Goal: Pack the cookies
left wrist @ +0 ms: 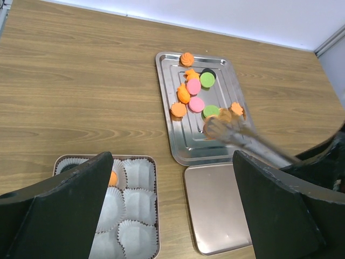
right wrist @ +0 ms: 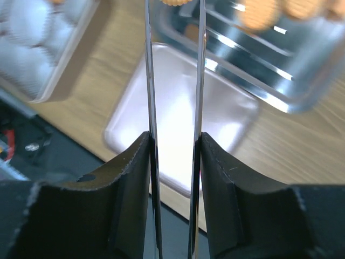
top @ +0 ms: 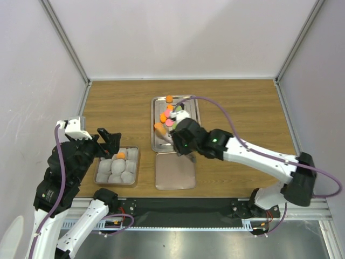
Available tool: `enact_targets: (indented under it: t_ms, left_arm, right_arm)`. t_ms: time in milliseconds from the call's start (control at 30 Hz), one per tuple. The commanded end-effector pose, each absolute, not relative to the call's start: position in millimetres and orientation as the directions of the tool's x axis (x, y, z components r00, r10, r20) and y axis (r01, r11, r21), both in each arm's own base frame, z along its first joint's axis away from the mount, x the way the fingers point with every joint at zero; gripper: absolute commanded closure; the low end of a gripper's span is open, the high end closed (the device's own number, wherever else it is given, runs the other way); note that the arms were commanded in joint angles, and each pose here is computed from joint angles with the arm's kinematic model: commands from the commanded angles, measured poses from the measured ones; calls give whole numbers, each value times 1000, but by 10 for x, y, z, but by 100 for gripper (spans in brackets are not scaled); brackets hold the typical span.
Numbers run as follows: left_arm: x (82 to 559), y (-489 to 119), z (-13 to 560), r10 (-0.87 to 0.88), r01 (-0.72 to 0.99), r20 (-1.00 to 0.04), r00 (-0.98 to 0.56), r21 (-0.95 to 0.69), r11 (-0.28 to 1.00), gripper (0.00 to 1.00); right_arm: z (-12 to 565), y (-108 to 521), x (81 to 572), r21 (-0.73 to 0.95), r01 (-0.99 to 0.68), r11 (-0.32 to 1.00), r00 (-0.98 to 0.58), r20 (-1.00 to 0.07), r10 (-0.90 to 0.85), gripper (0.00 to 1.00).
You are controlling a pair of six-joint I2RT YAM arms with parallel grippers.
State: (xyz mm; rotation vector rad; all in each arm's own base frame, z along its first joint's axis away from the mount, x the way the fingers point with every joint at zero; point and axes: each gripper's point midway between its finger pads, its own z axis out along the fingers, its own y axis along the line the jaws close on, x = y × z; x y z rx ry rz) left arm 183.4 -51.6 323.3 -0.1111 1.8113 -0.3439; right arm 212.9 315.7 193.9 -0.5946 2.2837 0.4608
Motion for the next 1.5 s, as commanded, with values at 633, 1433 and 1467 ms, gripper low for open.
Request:
enact_targets:
  t_ms: [633, 1433, 1467]
  left_arm:
    - [1678, -388, 3566, -264, 106, -948, -176, -285, 953, 0]
    - [1726, -414, 3499, -256, 107, -948, -190, -279, 954, 0]
    - [1719, -411, 3504, -257, 108, -948, -187, -280, 954, 0]
  right_arm:
    - [1811, 4744, 1731, 85, -760, 645, -485, -733, -476, 73]
    - [1758, 4675, 1742, 32, -743, 668, -475, -729, -493, 61]
    - [1765, 4675, 1740, 33, -745, 667, -474, -730, -493, 60]
